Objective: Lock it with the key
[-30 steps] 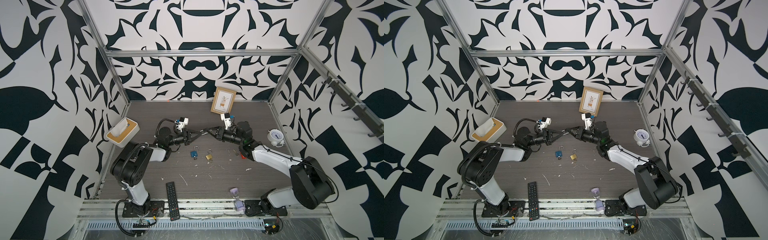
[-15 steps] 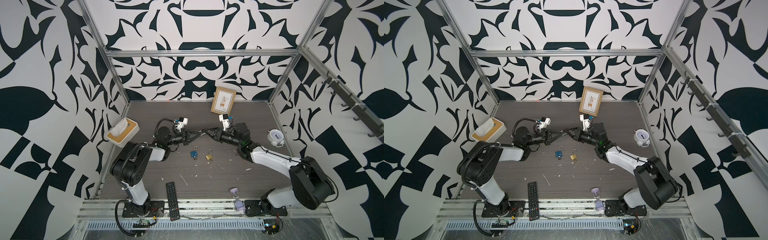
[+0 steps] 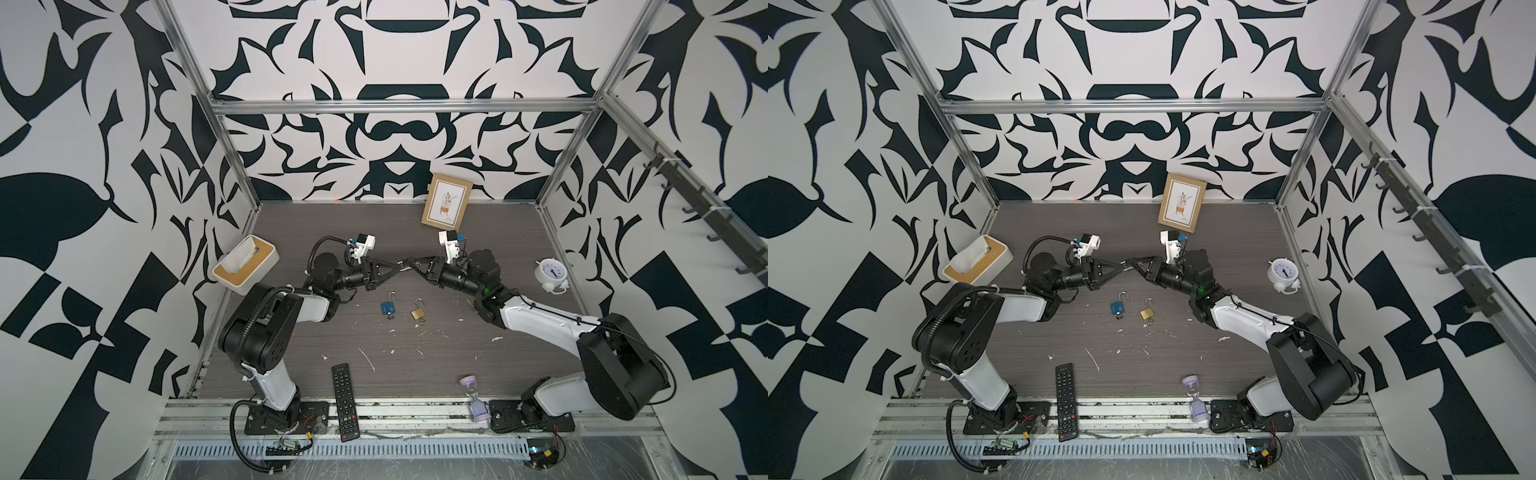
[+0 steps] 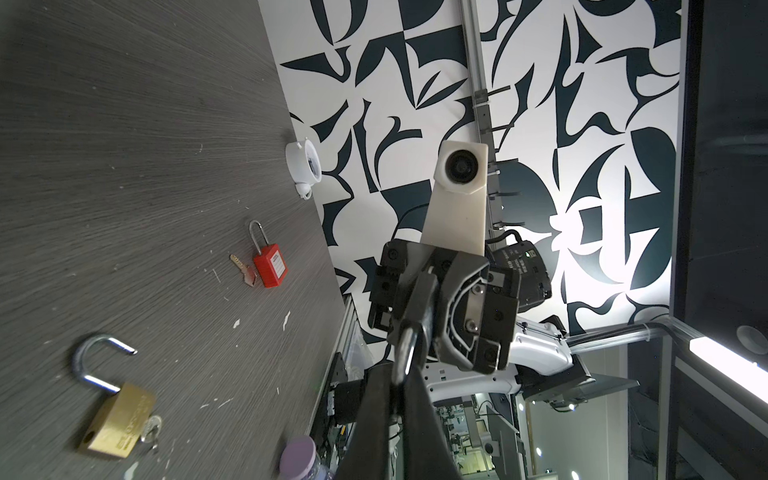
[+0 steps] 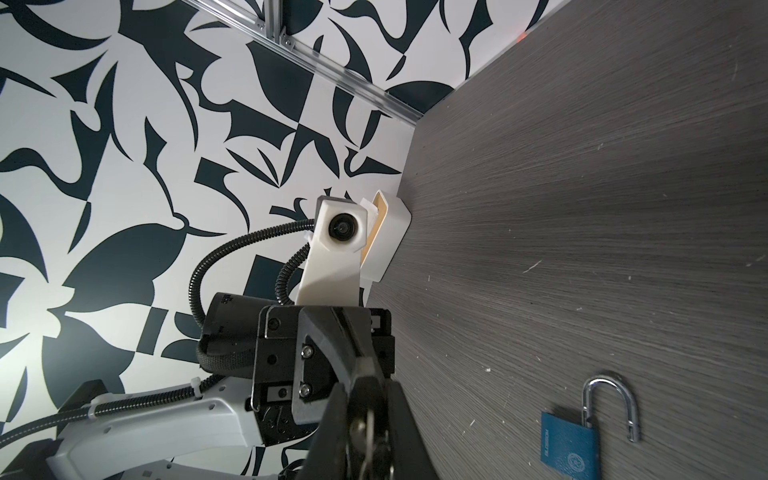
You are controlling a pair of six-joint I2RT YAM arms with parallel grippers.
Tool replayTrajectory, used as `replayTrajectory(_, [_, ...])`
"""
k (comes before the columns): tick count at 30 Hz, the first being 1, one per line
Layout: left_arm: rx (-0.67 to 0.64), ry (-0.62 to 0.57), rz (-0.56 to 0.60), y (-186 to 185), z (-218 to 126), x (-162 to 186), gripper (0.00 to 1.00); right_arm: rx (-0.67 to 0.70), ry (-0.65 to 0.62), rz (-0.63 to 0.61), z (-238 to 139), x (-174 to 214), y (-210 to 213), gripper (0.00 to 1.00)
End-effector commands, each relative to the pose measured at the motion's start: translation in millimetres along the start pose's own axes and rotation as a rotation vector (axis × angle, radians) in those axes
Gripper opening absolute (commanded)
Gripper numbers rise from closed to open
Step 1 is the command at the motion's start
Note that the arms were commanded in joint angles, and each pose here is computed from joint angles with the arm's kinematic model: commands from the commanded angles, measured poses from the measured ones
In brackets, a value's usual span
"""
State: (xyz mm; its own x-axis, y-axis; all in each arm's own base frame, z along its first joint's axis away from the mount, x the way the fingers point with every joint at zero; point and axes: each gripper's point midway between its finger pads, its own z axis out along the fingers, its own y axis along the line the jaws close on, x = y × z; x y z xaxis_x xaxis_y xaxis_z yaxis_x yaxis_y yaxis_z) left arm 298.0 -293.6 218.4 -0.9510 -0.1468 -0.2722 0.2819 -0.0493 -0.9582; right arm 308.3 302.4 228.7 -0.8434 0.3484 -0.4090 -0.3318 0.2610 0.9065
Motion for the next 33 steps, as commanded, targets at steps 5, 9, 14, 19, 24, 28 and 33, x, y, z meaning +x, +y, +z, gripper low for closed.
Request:
replayTrajectory(5, [0.118,0.021,0.160,-50,14,11,0.29,-0.081,0.257,0.080,1,67,14,0.00])
replayTrajectory(9, [0.125,0.030,0.162,-53,15,13,0.11,-0.073,0.235,0.092,0,63,13,0.00])
replayTrajectory(14, [0.120,0.030,0.159,-51,12,17,0.34,-0.026,0.162,0.120,-6,49,0,0.00])
replayTrajectory(19, [0.106,0.013,0.171,-50,9,19,0.50,0.000,0.113,0.154,-20,32,-11,0.00])
replayTrajectory(24, [0.080,-0.004,0.165,-47,10,15,0.57,0.003,0.095,0.117,-25,23,0,0.00])
replayTrajectory(28, [0.059,-0.017,0.164,-44,8,14,0.60,0.005,0.074,0.103,-25,18,4,0.00])
replayTrajectory(33, [-0.004,-0.019,0.178,-41,6,19,0.60,0.006,0.060,0.099,-20,11,3,0.00])
